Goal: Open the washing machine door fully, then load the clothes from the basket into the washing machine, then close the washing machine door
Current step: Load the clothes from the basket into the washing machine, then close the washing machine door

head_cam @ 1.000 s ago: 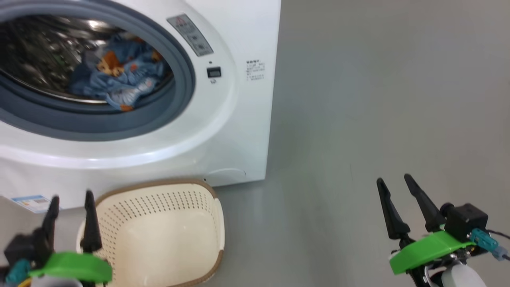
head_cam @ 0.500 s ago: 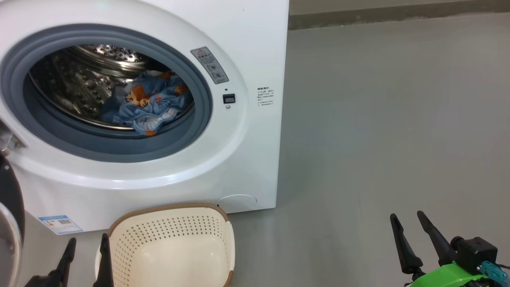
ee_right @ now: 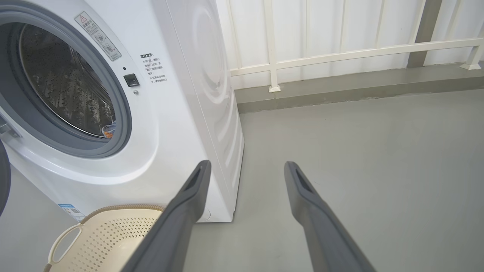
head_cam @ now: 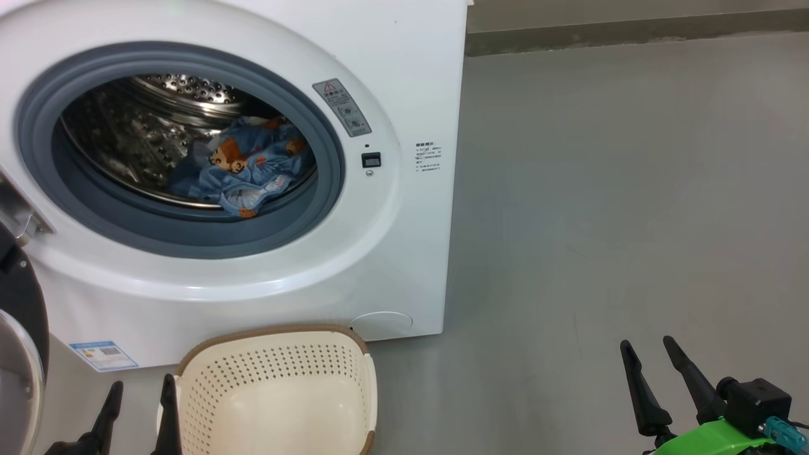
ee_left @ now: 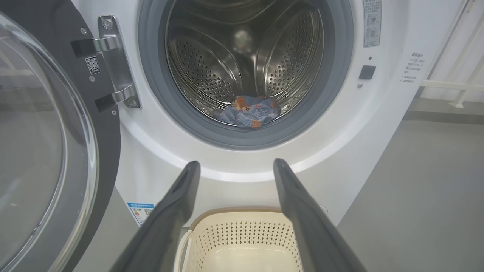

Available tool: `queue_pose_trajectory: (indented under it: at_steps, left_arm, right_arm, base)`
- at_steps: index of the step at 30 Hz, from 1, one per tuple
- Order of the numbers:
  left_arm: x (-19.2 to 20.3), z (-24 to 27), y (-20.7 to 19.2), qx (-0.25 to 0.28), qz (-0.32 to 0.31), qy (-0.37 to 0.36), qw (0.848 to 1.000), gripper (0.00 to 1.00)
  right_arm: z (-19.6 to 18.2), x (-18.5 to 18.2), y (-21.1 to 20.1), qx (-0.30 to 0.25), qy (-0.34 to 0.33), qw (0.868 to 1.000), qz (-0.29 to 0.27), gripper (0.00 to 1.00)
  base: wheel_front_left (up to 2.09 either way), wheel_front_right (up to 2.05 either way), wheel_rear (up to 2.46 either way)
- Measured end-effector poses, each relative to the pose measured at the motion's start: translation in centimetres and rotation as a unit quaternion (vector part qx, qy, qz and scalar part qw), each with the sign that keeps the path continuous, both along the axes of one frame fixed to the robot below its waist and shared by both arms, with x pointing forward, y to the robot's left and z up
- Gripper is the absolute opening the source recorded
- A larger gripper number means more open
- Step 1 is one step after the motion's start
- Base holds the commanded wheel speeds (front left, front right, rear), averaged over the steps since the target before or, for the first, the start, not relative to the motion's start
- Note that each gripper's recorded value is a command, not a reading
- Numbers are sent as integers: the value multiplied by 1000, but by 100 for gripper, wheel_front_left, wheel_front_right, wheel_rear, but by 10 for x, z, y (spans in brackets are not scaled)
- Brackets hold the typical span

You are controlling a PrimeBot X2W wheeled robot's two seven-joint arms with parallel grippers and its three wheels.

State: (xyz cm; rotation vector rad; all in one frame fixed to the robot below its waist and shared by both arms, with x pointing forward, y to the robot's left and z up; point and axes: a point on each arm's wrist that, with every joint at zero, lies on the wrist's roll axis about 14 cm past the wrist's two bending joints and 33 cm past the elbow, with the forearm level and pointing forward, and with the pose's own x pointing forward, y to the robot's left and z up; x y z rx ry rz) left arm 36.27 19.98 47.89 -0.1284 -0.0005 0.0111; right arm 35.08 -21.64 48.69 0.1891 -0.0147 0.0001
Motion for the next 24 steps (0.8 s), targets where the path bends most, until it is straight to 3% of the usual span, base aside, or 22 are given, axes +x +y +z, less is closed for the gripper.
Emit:
queue_pose_trajectory:
  at_steps: [24]
  left_arm:
    - [-2,-1,2,-1,3,1,1000,100]
  right_arm:
    - [0,3,3,3,0,1000,3,100]
  base:
    - [-13,13,0]
